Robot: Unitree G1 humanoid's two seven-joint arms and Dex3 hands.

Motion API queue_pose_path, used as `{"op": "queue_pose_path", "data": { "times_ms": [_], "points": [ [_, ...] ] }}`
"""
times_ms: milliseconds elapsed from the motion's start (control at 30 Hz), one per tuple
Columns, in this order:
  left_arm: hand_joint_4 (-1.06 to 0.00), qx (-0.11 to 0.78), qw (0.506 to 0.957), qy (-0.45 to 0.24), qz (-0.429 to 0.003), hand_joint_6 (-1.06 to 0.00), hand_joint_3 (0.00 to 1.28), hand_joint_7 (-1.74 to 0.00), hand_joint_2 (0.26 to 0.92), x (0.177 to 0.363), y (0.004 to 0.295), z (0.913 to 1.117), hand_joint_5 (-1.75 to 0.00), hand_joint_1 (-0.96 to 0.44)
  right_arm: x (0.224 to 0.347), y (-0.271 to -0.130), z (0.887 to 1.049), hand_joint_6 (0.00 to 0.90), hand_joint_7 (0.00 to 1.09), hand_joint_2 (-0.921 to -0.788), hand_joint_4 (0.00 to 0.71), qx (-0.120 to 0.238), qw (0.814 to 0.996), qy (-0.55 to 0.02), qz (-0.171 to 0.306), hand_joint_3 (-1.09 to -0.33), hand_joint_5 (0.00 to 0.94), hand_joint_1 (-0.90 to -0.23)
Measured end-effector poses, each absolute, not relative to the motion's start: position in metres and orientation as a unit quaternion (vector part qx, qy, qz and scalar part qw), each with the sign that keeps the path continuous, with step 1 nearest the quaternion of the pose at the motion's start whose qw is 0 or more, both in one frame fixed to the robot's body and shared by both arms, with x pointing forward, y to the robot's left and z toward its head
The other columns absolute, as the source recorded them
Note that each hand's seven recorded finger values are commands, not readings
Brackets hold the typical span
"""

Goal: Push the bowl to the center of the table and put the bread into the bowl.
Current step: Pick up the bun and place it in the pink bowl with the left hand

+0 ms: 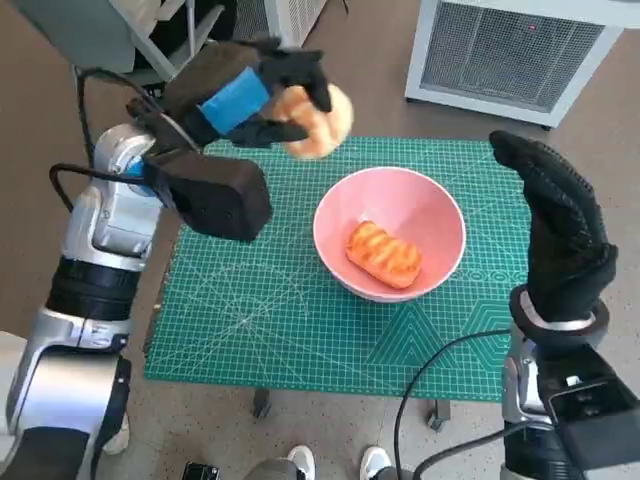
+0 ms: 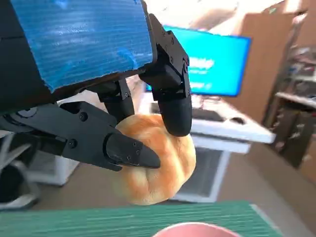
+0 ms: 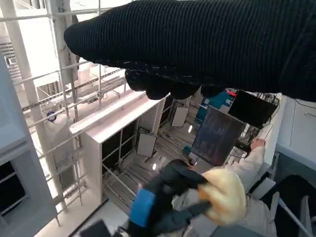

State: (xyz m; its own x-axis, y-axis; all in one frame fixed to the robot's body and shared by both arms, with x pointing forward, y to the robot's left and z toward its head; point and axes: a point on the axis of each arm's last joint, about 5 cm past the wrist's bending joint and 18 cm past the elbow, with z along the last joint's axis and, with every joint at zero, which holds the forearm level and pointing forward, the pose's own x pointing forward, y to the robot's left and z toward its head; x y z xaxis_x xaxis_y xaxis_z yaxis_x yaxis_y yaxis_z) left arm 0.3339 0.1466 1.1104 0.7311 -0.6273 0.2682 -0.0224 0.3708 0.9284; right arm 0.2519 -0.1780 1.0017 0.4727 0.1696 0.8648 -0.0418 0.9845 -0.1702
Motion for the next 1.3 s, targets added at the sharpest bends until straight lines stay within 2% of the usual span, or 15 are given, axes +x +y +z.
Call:
{"op": "queue_pose_path", "data": {
  "times_ms": [200, 267, 333, 367, 400, 433, 467, 567, 667, 800, 1100, 1300],
  "points": [
    [-0.74, 0.531, 0.752, -0.311, -0.236, -0.65, 0.04, -1.19, 0.920, 0.336, 0.123, 1.100, -1.07, 0.00, 0.252, -0.177, 1.002, 0.117, 0.71, -0.921, 0.442, -0.065, 0.856, -0.510, 0.062, -0.521, 0.008, -0.408],
    [-0.71, 0.532, 0.747, -0.307, -0.256, -0.62, 0.06, -1.21, 0.920, 0.338, 0.114, 1.096, -1.11, 0.00, 0.252, -0.176, 1.002, 0.117, 0.71, -0.921, 0.443, -0.065, 0.856, -0.510, 0.062, -0.521, 0.008, -0.408],
    [-0.63, 0.531, 0.744, -0.298, -0.277, -0.55, 0.13, -1.27, 0.921, 0.340, 0.107, 1.091, -1.20, 0.00, 0.252, -0.176, 1.002, 0.117, 0.70, -0.921, 0.443, -0.064, 0.855, -0.510, 0.061, -0.521, 0.008, -0.408],
    [-0.50, 0.530, 0.742, -0.290, -0.288, -0.44, 0.13, -1.00, 0.907, 0.342, 0.103, 1.089, -0.90, 0.00, 0.252, -0.176, 1.002, 0.117, 0.70, -0.921, 0.443, -0.065, 0.855, -0.510, 0.061, -0.521, 0.008, -0.408],
    [-0.47, 0.529, 0.742, -0.281, -0.300, -0.43, 0.12, -0.86, 0.908, 0.343, 0.100, 1.087, -0.75, 0.00, 0.252, -0.176, 1.002, 0.117, 0.70, -0.921, 0.443, -0.065, 0.855, -0.511, 0.061, -0.521, 0.008, -0.408],
    [-0.40, 0.529, 0.741, -0.266, -0.316, -0.39, 0.09, -0.61, 0.910, 0.345, 0.097, 1.084, -0.49, 0.00, 0.252, -0.176, 1.002, 0.118, 0.70, -0.921, 0.443, -0.065, 0.855, -0.511, 0.061, -0.521, 0.008, -0.409],
    [-0.36, 0.530, 0.740, -0.250, -0.332, -0.39, 0.07, -0.42, 0.914, 0.347, 0.094, 1.081, -0.32, 0.00, 0.251, -0.176, 1.002, 0.118, 0.70, -0.921, 0.443, -0.065, 0.855, -0.511, 0.061, -0.521, 0.008, -0.409],
    [-0.24, 0.533, 0.733, -0.205, -0.369, -0.35, 0.03, -0.19, 0.901, 0.351, 0.089, 1.072, -0.10, -0.01, 0.251, -0.176, 1.003, 0.120, 0.70, -0.921, 0.444, -0.065, 0.854, -0.512, 0.060, -0.520, 0.008, -0.406],
    [-0.17, 0.541, 0.720, -0.171, -0.399, -0.32, 0.01, -0.10, 0.890, 0.353, 0.084, 1.062, -0.03, -0.02, 0.251, -0.176, 1.003, 0.126, 0.70, -0.921, 0.445, -0.065, 0.854, -0.513, 0.060, -0.518, 0.008, -0.403],
    [-0.11, 0.557, 0.705, -0.150, -0.412, -0.29, 0.00, -0.05, 0.885, 0.354, 0.081, 1.054, -0.01, -0.06, 0.251, -0.176, 1.003, 0.130, 0.70, -0.921, 0.447, -0.065, 0.854, -0.513, 0.059, -0.517, 0.009, -0.401],
    [-0.08, 0.558, 0.708, -0.189, -0.390, -0.26, 0.00, -0.01, 0.888, 0.354, 0.087, 1.051, 0.00, -0.20, 0.249, -0.178, 1.004, 0.125, 0.68, -0.921, 0.450, -0.067, 0.852, -0.515, 0.056, -0.511, 0.008, -0.401],
    [-0.09, 0.504, 0.744, -0.233, -0.373, -0.27, 0.02, -0.01, 0.913, 0.353, 0.099, 1.054, 0.00, -0.27, 0.248, -0.179, 1.006, 0.131, 0.68, -0.921, 0.446, -0.069, 0.852, -0.516, 0.053, -0.511, 0.006, -0.397]
  ]
}}
